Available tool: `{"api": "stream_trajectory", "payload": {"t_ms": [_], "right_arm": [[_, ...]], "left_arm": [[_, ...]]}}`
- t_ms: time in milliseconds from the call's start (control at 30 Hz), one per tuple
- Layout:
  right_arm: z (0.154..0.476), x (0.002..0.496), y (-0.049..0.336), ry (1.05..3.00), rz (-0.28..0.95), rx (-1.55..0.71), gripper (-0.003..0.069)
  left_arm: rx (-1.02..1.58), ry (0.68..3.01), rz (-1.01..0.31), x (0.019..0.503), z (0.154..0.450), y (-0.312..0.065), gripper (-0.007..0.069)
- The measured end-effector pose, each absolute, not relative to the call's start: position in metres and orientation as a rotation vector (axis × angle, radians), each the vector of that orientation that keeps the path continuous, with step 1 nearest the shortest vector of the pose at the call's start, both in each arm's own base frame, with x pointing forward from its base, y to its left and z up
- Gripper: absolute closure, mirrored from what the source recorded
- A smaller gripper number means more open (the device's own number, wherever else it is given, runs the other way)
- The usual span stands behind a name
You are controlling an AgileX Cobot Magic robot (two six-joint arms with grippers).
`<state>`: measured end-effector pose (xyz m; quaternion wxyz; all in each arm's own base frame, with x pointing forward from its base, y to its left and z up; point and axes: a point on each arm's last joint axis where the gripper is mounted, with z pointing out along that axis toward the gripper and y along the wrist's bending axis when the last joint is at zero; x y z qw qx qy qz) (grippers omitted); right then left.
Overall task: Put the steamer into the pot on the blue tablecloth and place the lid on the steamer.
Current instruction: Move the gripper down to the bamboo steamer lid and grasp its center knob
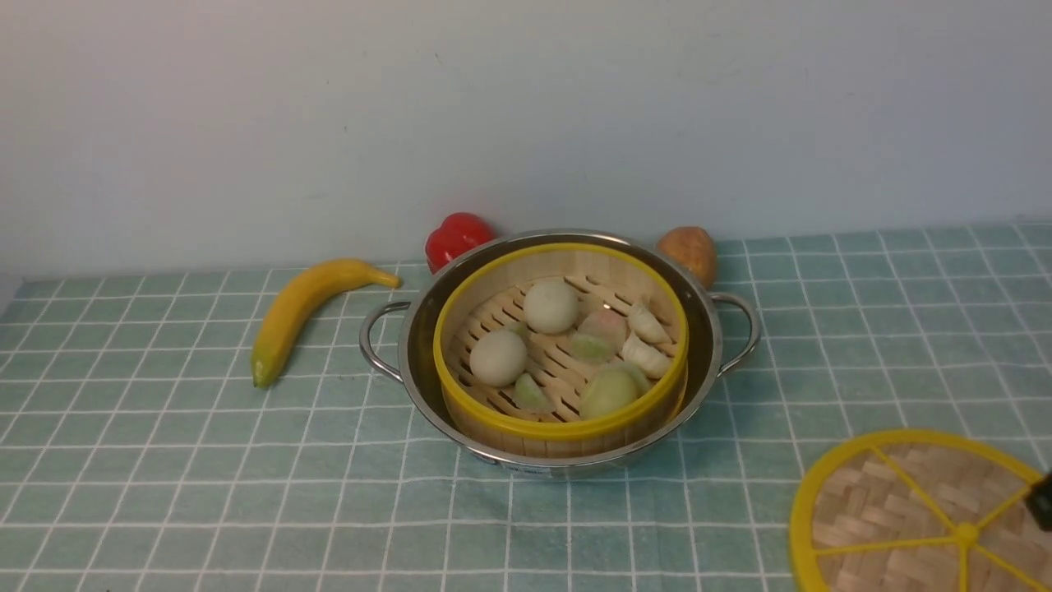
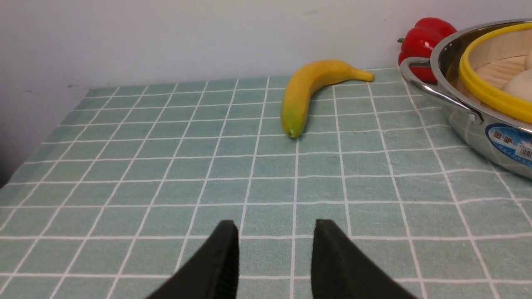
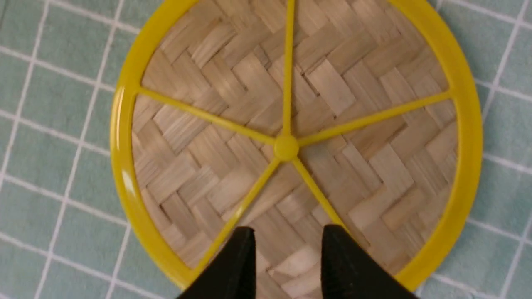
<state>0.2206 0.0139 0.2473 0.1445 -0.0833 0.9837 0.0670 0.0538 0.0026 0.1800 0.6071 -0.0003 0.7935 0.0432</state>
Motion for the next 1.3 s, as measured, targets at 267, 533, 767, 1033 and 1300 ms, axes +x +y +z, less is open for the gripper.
{"api": "stream_trajectory", "payload": {"t_ms": [267,533,767,1033,1300], "right_arm": [[0.217,0.248,0.027,2.889,0.228,-0.267,0.0417],[0.209,0.27,0.054,2.928,0.129,-0.456,0.0417],[0.203,0.269,0.05,3.069,0.032,-0.399,0.0417],[0.197,0.271,0.05,3.087,0.014,-0.404,0.0417],[0.176,0.28,0.05,3.119,-0.005,-0.405,0.0417]], "left_arm": [[-0.001,1.834,0.1,0.054,0.18,0.003,0.0382],[-0.001,1.834,0.1,0.054,0.18,0.003,0.0382],[-0.001,1.834,0.1,0.054,0.18,0.003,0.0382],[-0.001,1.834,0.1,0.054,0.18,0.003,0.0382],[-0.001,1.834,0.1,0.054,0.18,0.003,0.0382]]}}
